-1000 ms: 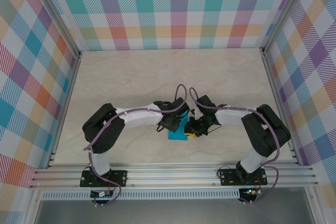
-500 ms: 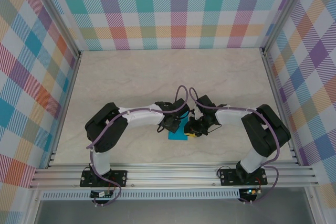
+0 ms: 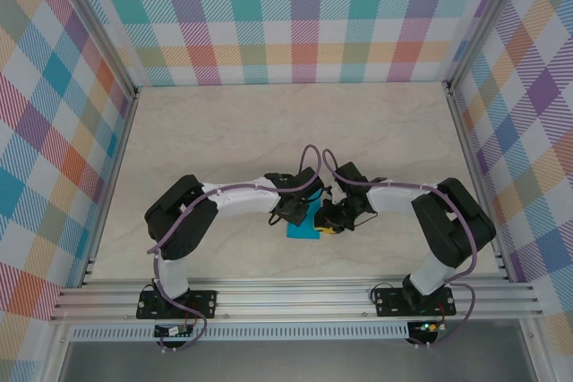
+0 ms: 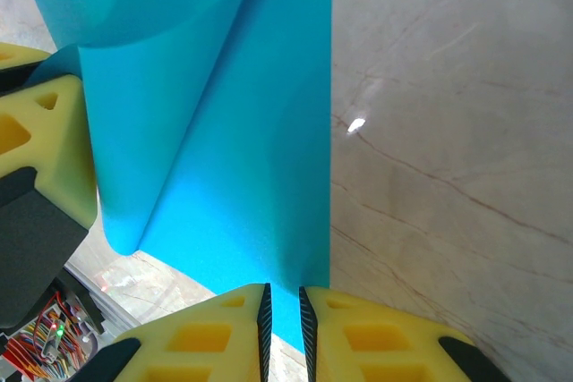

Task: Fold a paper plane with a square sheet of paper (fold left side to right side)
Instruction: Fold the triangle a second time at the center of the table.

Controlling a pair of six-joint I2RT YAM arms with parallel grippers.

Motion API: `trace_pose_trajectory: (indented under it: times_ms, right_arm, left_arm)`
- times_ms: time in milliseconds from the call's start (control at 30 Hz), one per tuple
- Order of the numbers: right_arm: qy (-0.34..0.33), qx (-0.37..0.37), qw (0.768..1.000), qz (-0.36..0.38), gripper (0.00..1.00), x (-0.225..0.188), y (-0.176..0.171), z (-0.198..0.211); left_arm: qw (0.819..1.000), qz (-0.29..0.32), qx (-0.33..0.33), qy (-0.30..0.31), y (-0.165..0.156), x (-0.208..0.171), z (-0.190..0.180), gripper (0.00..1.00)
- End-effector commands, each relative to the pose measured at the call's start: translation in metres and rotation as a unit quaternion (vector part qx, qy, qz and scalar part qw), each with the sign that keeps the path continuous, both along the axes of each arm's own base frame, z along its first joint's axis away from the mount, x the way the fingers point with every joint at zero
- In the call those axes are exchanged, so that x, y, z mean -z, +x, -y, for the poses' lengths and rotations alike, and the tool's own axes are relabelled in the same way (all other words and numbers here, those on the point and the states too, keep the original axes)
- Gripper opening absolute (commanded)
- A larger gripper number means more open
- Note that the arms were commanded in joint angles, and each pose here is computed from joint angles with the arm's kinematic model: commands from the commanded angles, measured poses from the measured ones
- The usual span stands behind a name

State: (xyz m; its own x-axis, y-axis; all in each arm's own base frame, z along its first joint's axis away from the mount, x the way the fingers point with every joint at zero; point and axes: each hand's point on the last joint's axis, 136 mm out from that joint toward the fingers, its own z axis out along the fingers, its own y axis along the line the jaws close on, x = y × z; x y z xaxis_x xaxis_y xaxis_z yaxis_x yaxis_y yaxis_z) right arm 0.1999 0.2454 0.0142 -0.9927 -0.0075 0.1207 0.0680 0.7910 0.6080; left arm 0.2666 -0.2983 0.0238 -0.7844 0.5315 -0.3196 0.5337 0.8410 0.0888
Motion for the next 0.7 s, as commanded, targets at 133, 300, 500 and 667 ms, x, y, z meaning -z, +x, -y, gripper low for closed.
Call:
trace_pose_trajectory:
  times_ms: [133, 300, 500, 667]
  right_arm:
    - [-0.040, -0.006, 0.999, -0.008, 0.20, 0.019, -0.006, 0.009]
    - [-0.040, -0.005, 0.999, -0.007, 0.20, 0.018, -0.006, 0.009]
    - [-0.040, -0.005, 0.999, -0.007, 0.20, 0.018, -0.006, 0.009]
    - [-0.040, -0.005, 0.999, -0.007, 0.20, 0.019, -0.006, 0.009]
  left_arm:
    - [1.000, 0.007, 0.001, -0.022, 0.009, -0.010, 0.008, 0.17]
    - [1.000, 0.006, 0.000, -0.011, 0.009, -0.005, 0.005, 0.17]
    - [1.000, 0.010, -0.004, 0.002, 0.007, -0.003, -0.003, 0.17]
    - [1.000, 0.015, -0.008, 0.011, 0.007, -0.003, -0.009, 0.17]
